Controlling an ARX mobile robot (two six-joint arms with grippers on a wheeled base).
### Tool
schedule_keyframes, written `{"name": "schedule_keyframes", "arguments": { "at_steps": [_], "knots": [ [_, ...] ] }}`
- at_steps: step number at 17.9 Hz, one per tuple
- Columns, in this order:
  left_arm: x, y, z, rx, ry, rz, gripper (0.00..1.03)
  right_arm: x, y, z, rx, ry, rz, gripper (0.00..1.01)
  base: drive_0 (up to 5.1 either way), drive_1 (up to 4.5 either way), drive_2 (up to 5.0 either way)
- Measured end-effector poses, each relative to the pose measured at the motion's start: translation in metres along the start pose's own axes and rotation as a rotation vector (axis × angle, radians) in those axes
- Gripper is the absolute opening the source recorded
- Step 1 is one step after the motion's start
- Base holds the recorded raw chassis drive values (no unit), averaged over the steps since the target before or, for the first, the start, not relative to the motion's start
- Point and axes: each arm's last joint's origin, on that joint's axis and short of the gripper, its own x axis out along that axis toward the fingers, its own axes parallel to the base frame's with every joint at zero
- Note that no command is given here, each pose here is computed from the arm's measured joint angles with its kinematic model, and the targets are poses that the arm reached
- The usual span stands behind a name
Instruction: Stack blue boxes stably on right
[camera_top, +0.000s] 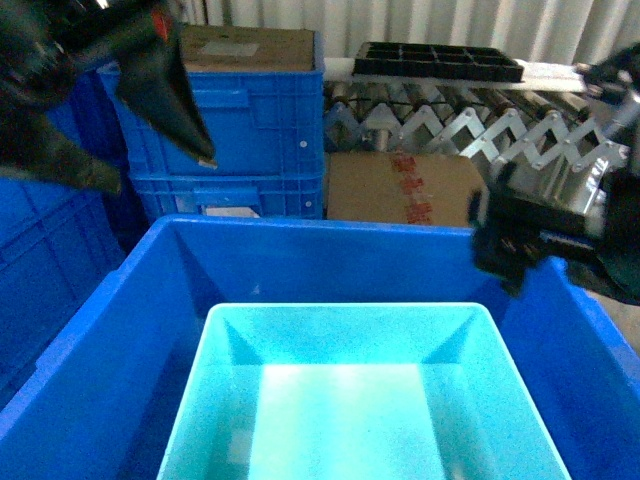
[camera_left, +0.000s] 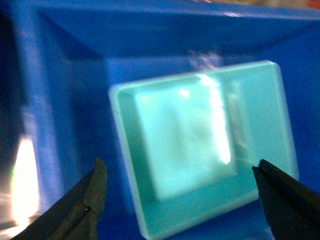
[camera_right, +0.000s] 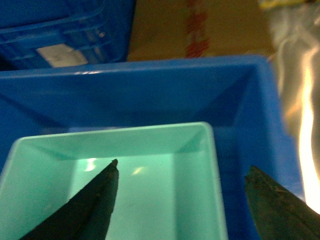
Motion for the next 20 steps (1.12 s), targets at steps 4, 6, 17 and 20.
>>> {"name": "schedule_keyframes", "arguments": {
  "at_steps": [4, 6, 17, 20],
  "knots": [
    [-0.032, 0.029, -0.076, 0.137, -0.928, 0.329, 0.39, -0.064, -0.046, -0.008, -0.172, -0.614, -0.050, 0.32, 0.0, 0.00, 0.0],
    [-0.026, 0.037, -0.118, 0.153, -0.993, 0.313, 0.14, -0.075, -0.062, -0.030, -0.208, -0.558, -0.064, 0.07, 0.0, 0.00, 0.0],
    [-0.045, 0.052, -0.215, 0.152, -1.002, 0.312, 0.02, -0.129, -0.095, -0.068, -0.216, -0.578, -0.073, 0.02, 0.0, 0.00, 0.0],
    [-0.042, 0.053, -0.230, 0.153, -1.001, 0.312, 0.02, -0.138, -0.095, -0.071, -0.216, -0.584, -0.073, 0.02, 0.0, 0.00, 0.0]
  ]
}}
